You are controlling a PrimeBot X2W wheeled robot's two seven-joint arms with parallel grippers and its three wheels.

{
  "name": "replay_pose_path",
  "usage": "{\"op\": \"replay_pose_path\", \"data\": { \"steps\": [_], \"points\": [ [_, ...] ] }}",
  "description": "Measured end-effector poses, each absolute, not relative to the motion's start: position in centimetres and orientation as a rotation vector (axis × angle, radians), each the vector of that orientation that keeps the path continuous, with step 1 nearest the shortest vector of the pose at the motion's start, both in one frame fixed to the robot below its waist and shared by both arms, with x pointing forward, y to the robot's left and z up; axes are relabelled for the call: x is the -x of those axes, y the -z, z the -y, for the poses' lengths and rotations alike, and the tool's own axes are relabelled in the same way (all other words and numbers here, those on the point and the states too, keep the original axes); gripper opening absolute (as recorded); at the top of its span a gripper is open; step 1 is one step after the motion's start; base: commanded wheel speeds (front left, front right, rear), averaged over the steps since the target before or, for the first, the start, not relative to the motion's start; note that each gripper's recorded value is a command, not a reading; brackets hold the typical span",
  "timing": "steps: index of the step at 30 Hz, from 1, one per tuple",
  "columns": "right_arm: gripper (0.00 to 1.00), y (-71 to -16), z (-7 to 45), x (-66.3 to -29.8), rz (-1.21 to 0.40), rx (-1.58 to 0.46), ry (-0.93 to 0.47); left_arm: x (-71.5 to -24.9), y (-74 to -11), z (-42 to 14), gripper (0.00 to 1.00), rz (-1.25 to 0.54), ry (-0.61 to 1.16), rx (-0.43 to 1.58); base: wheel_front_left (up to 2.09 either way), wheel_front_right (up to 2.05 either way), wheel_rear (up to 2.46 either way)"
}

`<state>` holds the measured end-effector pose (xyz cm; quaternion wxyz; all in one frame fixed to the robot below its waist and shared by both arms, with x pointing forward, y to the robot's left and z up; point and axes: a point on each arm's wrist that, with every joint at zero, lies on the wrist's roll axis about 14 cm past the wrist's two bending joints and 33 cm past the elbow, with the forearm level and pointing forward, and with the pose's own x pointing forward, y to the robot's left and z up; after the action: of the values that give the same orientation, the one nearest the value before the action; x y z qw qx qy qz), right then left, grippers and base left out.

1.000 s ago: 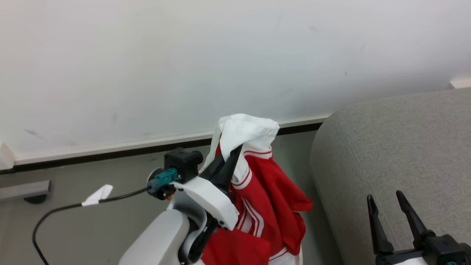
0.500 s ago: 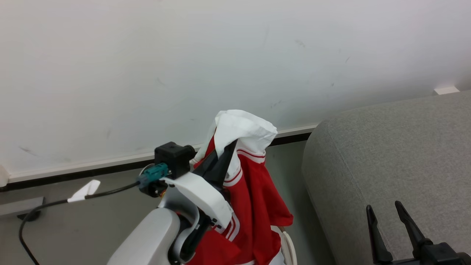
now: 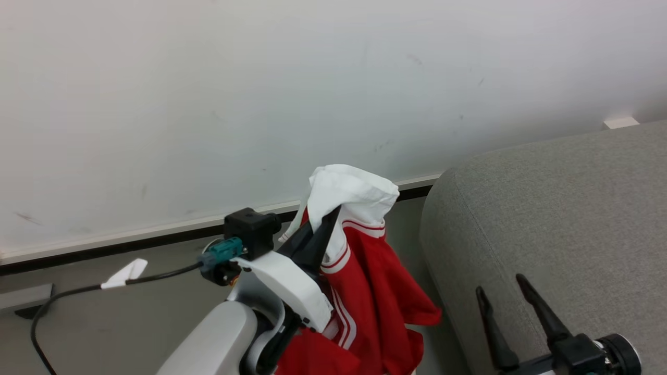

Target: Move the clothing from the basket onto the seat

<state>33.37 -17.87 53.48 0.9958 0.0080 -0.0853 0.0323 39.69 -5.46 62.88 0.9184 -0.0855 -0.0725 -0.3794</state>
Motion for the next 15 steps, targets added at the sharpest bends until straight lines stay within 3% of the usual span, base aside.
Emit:
{"op": "replay_pose_path", "data": {
  "steps": [15],
  "points": [
    [1.00, -54.7, 11.2, -36.7, 0.118, 0.145, -0.423, -38.2, -63.1, 7.6, 0.00, 0.144, 0.861, 0.183, 0.00, 0.00, 0.00]
  ]
}}
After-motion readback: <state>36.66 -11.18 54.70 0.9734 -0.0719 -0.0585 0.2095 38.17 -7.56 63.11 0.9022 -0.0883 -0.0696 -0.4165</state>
